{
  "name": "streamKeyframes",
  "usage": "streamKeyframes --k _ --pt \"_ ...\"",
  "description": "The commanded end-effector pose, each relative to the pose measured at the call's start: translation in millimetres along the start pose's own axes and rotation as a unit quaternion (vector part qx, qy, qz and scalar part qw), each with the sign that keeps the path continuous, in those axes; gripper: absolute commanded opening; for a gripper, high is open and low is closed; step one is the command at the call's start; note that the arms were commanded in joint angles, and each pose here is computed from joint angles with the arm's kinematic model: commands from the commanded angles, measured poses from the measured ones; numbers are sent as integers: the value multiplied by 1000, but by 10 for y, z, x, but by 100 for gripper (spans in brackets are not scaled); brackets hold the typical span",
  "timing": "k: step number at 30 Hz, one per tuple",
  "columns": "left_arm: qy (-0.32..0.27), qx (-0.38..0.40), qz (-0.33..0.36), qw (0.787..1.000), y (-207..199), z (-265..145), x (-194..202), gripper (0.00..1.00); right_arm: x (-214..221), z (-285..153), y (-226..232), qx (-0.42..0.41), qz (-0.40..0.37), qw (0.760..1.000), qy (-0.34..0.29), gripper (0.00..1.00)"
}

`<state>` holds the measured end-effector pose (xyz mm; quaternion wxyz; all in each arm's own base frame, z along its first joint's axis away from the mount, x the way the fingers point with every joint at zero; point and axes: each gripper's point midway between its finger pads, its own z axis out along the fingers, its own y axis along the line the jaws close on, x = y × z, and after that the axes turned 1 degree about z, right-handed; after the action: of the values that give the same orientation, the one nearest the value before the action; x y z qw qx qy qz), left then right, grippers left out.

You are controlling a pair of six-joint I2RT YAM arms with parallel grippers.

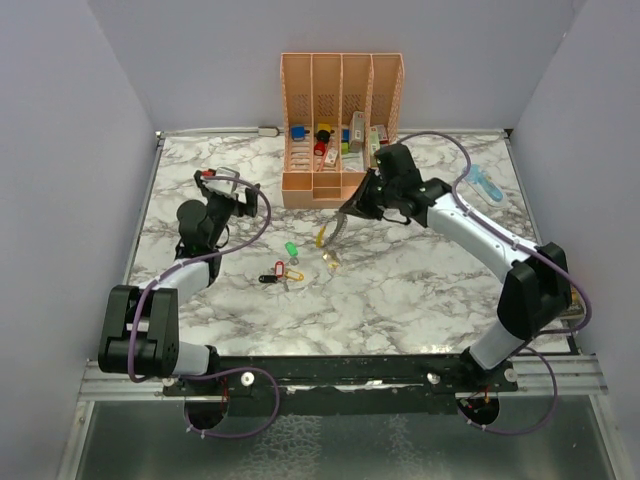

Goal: Put the keys on the keyring

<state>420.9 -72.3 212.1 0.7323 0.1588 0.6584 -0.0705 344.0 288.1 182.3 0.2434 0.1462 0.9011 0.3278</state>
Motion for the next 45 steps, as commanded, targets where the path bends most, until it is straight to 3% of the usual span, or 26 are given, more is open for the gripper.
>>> streamKeyframes --k 1,7,13,21,25,31,37,45 --pt "-13 41 -24 999 -174 82 -125 88 -290 86 418 -29 63 997 -25 1" --pt "-11 47 -41 998 -177 200 -309 86 -357 257 795 -13 104 994 -35 1" --pt "-32 48 -31 998 -174 273 -533 86 -194 541 1136 -37 140 989 -6 1" --pt "-51 156 -14 986 -569 123 -533 85 -47 792 1178 -35 189 981 12 1" --pt "-56 221 -4 974 -788 6 -506 80 31 844 1122 -37 217 975 25 1" --pt "1 271 8 963 -884 -31 -321 73 199 940 963 -32 256 965 48 1" --pt "58 319 40 945 -1018 -175 -48 73 329 995 870 -30 297 952 71 1" --pt "85 341 81 933 -1139 -297 210 72 355 965 847 -26 322 943 76 1"
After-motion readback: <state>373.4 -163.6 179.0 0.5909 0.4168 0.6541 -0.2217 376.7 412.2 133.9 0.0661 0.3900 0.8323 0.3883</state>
